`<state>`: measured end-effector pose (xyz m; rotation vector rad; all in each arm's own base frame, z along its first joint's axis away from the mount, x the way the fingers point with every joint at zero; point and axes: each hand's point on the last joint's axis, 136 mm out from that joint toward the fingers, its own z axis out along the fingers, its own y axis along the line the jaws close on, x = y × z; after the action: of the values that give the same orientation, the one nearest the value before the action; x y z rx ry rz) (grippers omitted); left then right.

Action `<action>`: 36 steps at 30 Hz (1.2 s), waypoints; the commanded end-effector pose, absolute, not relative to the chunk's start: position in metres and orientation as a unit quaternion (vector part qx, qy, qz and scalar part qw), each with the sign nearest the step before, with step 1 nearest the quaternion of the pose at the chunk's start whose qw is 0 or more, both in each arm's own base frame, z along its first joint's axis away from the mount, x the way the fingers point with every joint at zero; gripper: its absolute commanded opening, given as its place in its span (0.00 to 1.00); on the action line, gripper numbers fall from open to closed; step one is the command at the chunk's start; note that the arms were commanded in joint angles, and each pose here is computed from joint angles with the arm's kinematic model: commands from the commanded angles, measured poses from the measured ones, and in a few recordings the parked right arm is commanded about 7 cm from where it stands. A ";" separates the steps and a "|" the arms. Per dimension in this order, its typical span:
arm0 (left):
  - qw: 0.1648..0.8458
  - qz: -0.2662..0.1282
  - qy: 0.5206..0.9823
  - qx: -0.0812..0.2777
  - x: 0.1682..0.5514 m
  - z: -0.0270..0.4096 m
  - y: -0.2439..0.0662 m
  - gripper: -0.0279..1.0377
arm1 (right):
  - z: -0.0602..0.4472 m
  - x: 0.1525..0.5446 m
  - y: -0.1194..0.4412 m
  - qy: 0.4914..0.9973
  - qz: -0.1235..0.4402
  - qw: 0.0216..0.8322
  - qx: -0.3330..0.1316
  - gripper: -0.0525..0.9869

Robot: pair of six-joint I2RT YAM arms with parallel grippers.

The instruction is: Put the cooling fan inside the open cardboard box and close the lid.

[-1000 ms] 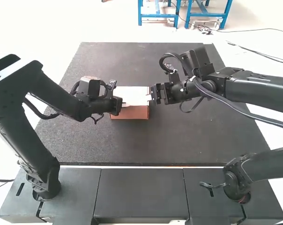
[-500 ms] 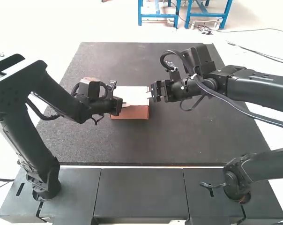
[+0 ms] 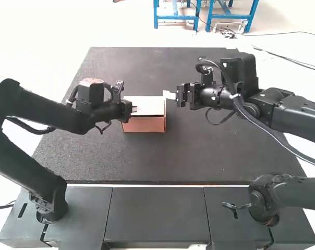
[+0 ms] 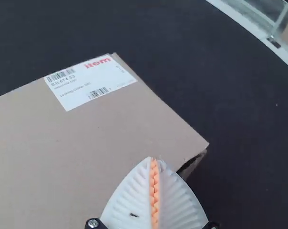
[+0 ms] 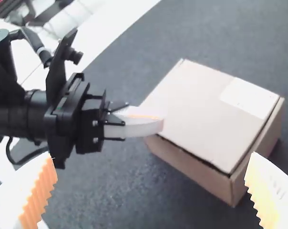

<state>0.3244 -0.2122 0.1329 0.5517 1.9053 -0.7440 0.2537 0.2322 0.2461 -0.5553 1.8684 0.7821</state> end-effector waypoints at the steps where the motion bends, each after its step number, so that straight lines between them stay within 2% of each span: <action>1: 0.537 -0.299 0.758 0.218 0.326 0.174 -0.202 0.06 | 0.297 0.272 0.168 0.721 0.202 0.647 -0.144 0.93; 2: 0.547 -0.295 0.753 0.216 0.325 0.184 -0.198 0.06 | 0.313 0.267 0.154 0.692 0.185 0.685 -0.132 0.93; 4: 0.565 -0.289 0.745 0.208 0.322 0.201 -0.191 0.06 | 0.323 0.255 0.138 0.668 0.166 0.714 -0.131 0.93; 6: 0.587 -0.276 0.735 0.197 0.320 0.222 -0.182 0.06 | 0.317 0.250 0.127 0.667 0.153 0.719 -0.121 0.93; 8: 0.617 -0.255 0.722 0.180 0.317 0.244 -0.169 0.06 | 0.307 0.251 0.101 0.673 0.105 0.727 -0.082 0.93; 9: 0.639 -0.237 0.712 0.169 0.314 0.258 -0.159 0.11 | 0.306 0.249 0.089 0.669 0.084 0.736 -0.069 0.93; 10: 0.661 -0.211 0.703 0.156 0.311 0.270 -0.146 0.21 | 0.303 0.247 0.080 0.665 0.064 0.742 -0.063 0.93; 13: 0.708 -0.162 0.675 0.126 0.297 0.294 -0.115 0.82 | 0.292 0.246 0.051 0.658 0.019 0.753 -0.024 0.93; 14: 0.719 -0.131 0.674 0.104 0.296 0.294 -0.096 0.93 | 0.285 0.247 0.044 0.659 0.007 0.752 -0.016 0.93; 16: 0.741 -0.097 0.660 0.076 0.288 0.298 -0.070 0.94 | 0.274 0.249 0.027 0.658 -0.019 0.753 0.007 0.93; 19: 0.778 -0.031 0.623 0.073 0.266 0.309 -0.042 0.94 | 0.269 0.247 -0.002 0.640 -0.052 0.765 0.053 0.93; 22: 0.814 0.005 0.578 0.061 0.238 0.321 -0.024 0.94 | 0.273 0.239 -0.027 0.608 -0.075 0.785 0.092 0.93; 24: 0.828 0.022 0.558 0.048 0.222 0.322 -0.014 0.94 | 0.276 0.234 -0.035 0.594 -0.082 0.795 0.096 0.93; 26: 0.834 0.035 0.549 0.039 0.210 0.320 -0.007 0.94 | 0.276 0.231 -0.039 0.582 -0.073 0.804 0.096 0.93; 29: 0.825 0.047 0.562 0.035 0.214 0.313 -0.002 0.94 | 0.280 0.223 -0.043 0.556 -0.066 0.823 0.092 0.93; 31: 0.823 0.047 0.564 0.040 0.214 0.311 -0.002 0.94 | 0.276 0.221 -0.041 0.548 -0.062 0.831 0.078 0.93; 36: 0.822 0.045 0.564 0.061 0.213 0.310 -0.008 0.94 | 0.263 0.223 -0.051 0.547 -0.062 0.829 0.095 0.93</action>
<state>0.2162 -0.0027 0.3049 0.0848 1.2199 0.0885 0.2221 -0.0566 0.2665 0.2227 1.1773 -0.1871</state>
